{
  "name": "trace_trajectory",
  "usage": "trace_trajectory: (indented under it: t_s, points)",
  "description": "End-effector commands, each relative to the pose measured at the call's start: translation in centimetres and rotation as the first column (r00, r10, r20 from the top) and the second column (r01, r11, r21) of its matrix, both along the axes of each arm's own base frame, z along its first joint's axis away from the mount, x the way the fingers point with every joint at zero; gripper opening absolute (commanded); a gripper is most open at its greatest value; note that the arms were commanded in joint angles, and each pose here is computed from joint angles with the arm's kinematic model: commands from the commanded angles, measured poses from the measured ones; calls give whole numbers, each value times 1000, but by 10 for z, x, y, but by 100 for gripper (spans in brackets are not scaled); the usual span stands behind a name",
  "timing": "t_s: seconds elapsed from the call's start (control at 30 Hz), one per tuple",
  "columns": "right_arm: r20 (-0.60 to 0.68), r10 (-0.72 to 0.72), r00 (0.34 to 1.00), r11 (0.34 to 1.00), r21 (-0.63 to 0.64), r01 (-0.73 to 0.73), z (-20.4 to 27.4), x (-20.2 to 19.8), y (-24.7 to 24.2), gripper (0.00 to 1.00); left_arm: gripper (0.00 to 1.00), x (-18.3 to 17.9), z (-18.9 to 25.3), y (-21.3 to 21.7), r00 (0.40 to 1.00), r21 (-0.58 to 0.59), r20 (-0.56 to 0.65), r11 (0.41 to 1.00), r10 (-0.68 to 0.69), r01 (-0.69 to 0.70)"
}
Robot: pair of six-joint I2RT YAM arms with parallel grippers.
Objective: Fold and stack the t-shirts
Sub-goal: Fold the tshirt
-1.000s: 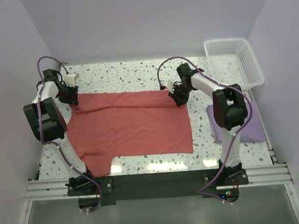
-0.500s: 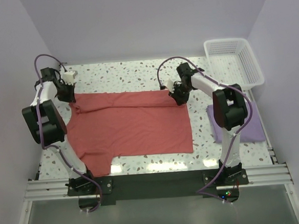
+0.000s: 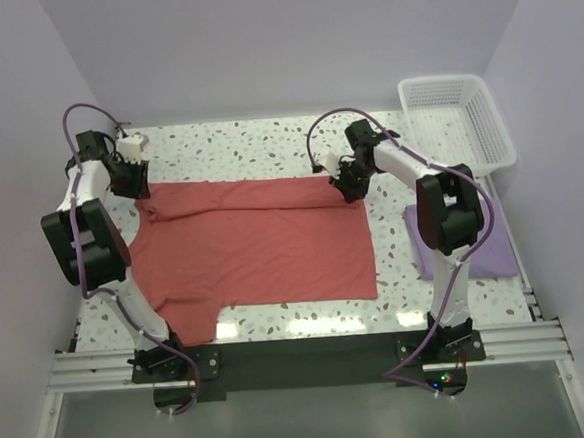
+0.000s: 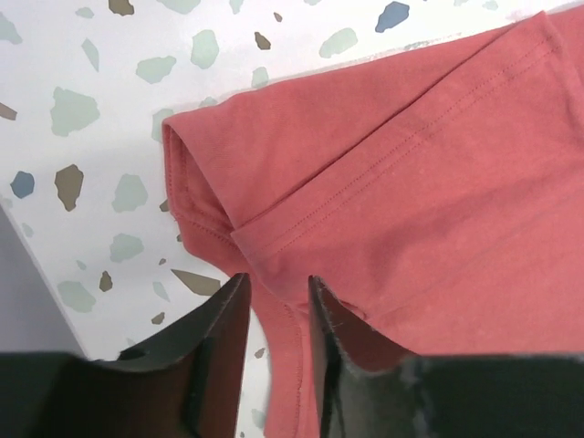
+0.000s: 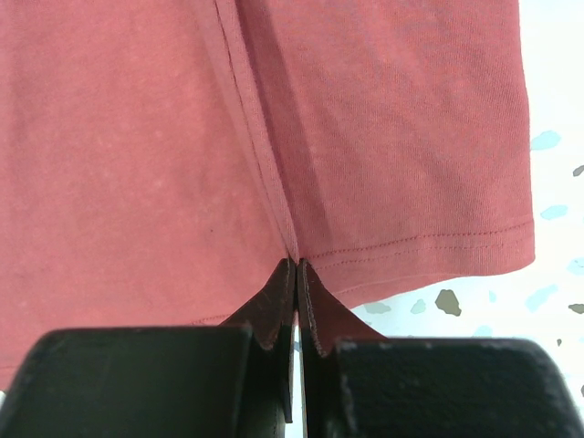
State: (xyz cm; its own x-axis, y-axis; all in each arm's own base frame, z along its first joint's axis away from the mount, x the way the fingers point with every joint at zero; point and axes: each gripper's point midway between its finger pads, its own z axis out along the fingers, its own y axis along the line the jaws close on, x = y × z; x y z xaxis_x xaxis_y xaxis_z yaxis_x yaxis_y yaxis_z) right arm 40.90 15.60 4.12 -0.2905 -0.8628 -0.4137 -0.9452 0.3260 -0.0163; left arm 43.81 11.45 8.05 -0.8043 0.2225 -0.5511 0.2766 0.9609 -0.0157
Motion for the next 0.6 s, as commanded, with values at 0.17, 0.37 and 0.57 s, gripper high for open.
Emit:
trace_trajectory:
  t_s: [0.17,0.37,0.57]
  points:
    - [40,19,999,1000,3,-19,16,5,-2,0,44,14,-7,11,998,-3,-7,998,64,-64]
    - [41,24,999,1000,-2,-24,14,5,-3,0,44,18,-16,15,997,6,-29,997,77,-77]
    - [38,28,999,1000,-3,-28,13,5,-2,0,44,18,-25,15,995,5,-47,996,85,-85]
